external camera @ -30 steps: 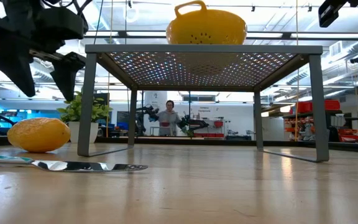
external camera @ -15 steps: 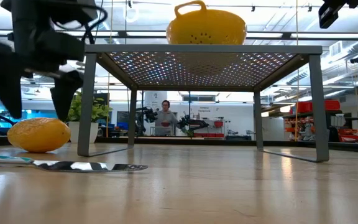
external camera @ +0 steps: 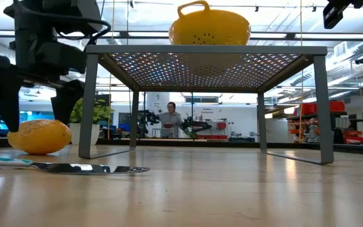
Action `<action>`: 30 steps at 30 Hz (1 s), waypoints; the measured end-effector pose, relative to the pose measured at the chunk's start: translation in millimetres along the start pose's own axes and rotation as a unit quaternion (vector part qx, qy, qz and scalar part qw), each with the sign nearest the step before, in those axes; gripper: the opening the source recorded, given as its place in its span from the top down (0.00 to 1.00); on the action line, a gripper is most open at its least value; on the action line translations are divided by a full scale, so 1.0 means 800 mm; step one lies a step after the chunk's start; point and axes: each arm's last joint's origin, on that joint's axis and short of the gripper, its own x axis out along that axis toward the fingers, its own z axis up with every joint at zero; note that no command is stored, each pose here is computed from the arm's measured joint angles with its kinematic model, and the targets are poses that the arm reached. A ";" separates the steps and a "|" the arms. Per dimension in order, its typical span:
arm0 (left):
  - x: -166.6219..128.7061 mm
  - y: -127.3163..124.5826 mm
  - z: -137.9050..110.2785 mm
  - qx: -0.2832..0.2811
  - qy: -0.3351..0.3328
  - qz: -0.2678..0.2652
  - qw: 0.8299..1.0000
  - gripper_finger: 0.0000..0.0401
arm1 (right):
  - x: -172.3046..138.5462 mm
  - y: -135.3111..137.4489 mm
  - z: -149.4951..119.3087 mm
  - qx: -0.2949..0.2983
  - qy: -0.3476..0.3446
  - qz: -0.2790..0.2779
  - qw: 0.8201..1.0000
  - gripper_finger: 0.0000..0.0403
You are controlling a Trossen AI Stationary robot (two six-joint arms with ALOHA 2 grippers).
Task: Pick & Place Fruit
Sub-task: Put the mango into the strainer bowl on the shelf
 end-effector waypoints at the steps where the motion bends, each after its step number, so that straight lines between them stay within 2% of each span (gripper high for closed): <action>1: 0.003 0.000 -0.002 0.000 0.000 -0.002 1.000 0.08 | 0.000 0.000 0.000 0.000 0.000 0.000 1.000 0.96; 30: 0.009 -0.001 -0.007 0.016 0.004 0.004 1.000 0.08 | 0.000 -0.001 0.000 0.000 -0.002 -0.012 1.000 0.96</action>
